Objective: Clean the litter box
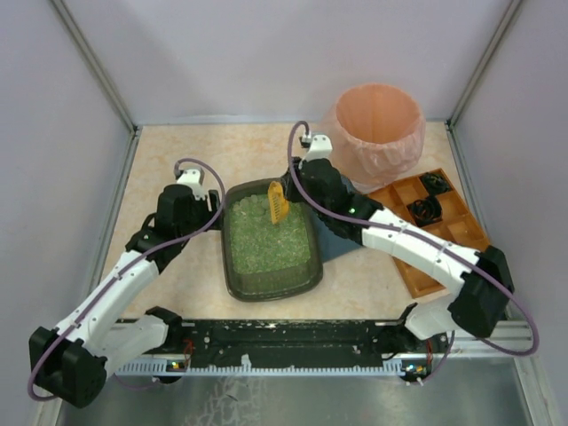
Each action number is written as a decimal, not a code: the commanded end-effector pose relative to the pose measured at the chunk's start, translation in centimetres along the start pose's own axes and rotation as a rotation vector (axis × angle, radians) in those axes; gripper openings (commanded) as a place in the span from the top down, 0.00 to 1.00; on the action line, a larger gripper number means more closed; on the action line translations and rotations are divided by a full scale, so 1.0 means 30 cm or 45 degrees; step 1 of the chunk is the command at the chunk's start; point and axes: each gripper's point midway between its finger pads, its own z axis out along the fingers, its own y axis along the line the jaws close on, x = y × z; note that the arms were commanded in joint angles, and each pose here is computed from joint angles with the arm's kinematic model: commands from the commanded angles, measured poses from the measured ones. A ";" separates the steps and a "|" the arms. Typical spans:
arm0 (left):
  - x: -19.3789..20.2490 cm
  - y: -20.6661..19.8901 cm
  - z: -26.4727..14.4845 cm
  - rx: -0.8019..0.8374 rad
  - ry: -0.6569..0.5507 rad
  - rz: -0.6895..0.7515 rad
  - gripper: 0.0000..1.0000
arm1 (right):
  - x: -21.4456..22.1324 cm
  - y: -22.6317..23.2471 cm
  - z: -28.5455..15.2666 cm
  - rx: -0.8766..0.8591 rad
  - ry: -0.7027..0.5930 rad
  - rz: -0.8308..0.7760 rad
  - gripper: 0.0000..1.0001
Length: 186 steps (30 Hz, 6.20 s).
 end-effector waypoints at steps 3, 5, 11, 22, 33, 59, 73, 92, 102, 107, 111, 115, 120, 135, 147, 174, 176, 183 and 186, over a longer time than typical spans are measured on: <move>0.051 -0.023 -0.009 0.046 0.085 -0.072 0.27 | -0.013 -0.033 0.092 0.220 0.018 -0.152 1.00; 0.054 -0.042 0.000 0.084 0.097 -0.065 0.28 | -0.003 -0.033 0.116 0.240 0.028 -0.169 1.00; 0.072 -0.075 0.035 0.157 0.170 -0.013 0.29 | -0.001 -0.037 0.169 0.310 0.039 -0.242 1.00; 0.128 -0.014 0.040 0.044 0.248 -0.023 0.34 | 0.059 -0.019 0.251 0.407 0.095 -0.578 1.00; 0.035 0.160 -0.004 -0.184 0.101 -0.198 0.34 | 0.210 0.090 0.359 0.123 0.233 -0.646 1.00; 0.092 0.052 0.040 0.076 0.203 -0.104 0.37 | 0.135 0.030 0.326 -0.166 0.235 -0.131 1.00; 0.176 -0.068 0.091 0.295 0.372 -0.067 0.48 | 0.258 -0.128 0.300 -0.056 0.281 0.283 1.00; 0.254 -0.115 0.114 0.336 0.512 0.001 0.67 | 0.482 0.038 0.309 -0.334 0.473 0.362 1.00; 0.262 -0.114 0.112 0.325 0.527 0.010 0.69 | 0.597 0.016 0.267 -0.258 0.557 0.345 1.00; 0.265 -0.112 0.113 0.322 0.532 0.010 0.69 | 0.610 -0.045 0.233 -0.152 0.586 0.272 1.00; 0.264 -0.112 0.112 0.321 0.532 0.009 0.69 | 0.605 -0.112 0.202 -0.033 0.588 0.204 1.00; 0.267 -0.113 0.111 0.323 0.535 0.008 0.69 | 0.592 -0.175 0.175 0.074 0.573 0.139 1.00; 0.272 -0.114 0.111 0.326 0.542 0.009 0.69 | 0.573 -0.174 0.149 0.005 0.533 0.055 1.00; 0.277 -0.122 0.111 0.339 0.552 0.016 0.70 | 0.606 -0.205 0.164 0.047 0.509 0.100 1.00; 0.280 -0.119 0.111 0.329 0.557 0.019 0.69 | 0.414 -0.204 0.036 0.086 0.324 0.284 0.61; 0.280 -0.118 0.114 0.327 0.561 0.021 0.68 | 0.095 -0.282 0.181 -0.043 -0.030 0.660 0.60; 0.280 -0.120 0.113 0.330 0.561 0.020 0.68 | 0.104 -0.265 0.200 -0.080 -0.017 0.666 0.65; 0.283 -0.122 0.112 0.335 0.565 0.018 0.68 | 0.132 -0.247 0.240 -0.123 0.016 0.682 0.79; 0.281 -0.123 0.113 0.336 0.564 0.018 0.68 | 0.132 -0.239 0.244 -0.136 0.020 0.673 0.92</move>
